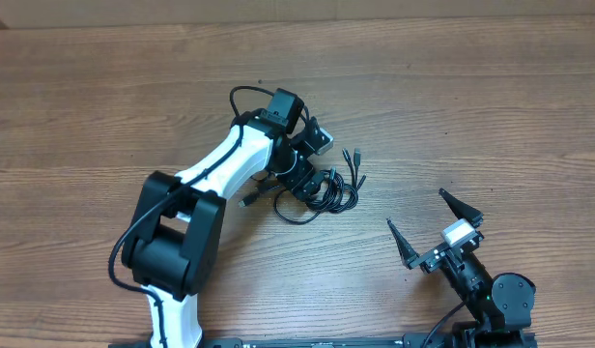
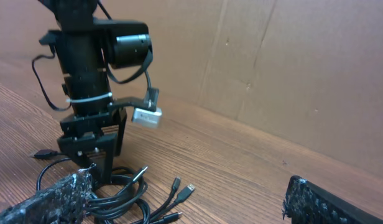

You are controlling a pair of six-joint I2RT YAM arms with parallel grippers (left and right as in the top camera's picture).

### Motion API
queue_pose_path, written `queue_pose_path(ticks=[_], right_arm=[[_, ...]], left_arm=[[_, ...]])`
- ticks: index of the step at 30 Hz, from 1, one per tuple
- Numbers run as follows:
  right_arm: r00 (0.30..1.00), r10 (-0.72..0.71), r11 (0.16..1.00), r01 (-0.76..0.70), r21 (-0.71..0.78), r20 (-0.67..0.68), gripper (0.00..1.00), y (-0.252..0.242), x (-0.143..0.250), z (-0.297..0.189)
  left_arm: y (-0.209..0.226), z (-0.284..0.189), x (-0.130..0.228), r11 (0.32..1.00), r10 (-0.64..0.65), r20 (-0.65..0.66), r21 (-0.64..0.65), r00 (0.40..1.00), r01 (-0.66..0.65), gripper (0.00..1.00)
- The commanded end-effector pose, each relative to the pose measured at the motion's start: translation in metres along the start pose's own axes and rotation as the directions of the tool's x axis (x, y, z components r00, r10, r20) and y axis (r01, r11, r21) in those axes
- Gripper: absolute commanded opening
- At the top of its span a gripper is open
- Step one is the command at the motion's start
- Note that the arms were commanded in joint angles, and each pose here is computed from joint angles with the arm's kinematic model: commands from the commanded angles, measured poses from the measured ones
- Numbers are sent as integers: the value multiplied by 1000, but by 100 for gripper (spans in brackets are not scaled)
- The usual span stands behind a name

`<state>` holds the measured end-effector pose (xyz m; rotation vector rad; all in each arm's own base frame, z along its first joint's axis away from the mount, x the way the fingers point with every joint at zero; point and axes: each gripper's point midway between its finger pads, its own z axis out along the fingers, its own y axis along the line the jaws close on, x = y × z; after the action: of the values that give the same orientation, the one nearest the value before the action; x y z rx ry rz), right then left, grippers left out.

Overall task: Untangle cables
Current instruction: 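Lower the left gripper and close it on the cable loops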

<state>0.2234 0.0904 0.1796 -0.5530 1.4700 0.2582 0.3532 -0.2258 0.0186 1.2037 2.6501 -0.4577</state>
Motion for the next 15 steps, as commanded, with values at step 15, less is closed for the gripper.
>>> queue_pose_path(ticks=[15], right_arm=[[1000,2,1000,-2,8,-3,100,-1,3,0]], left_arm=[[16,6,-16,997,37,40,-72,999,-34,82]])
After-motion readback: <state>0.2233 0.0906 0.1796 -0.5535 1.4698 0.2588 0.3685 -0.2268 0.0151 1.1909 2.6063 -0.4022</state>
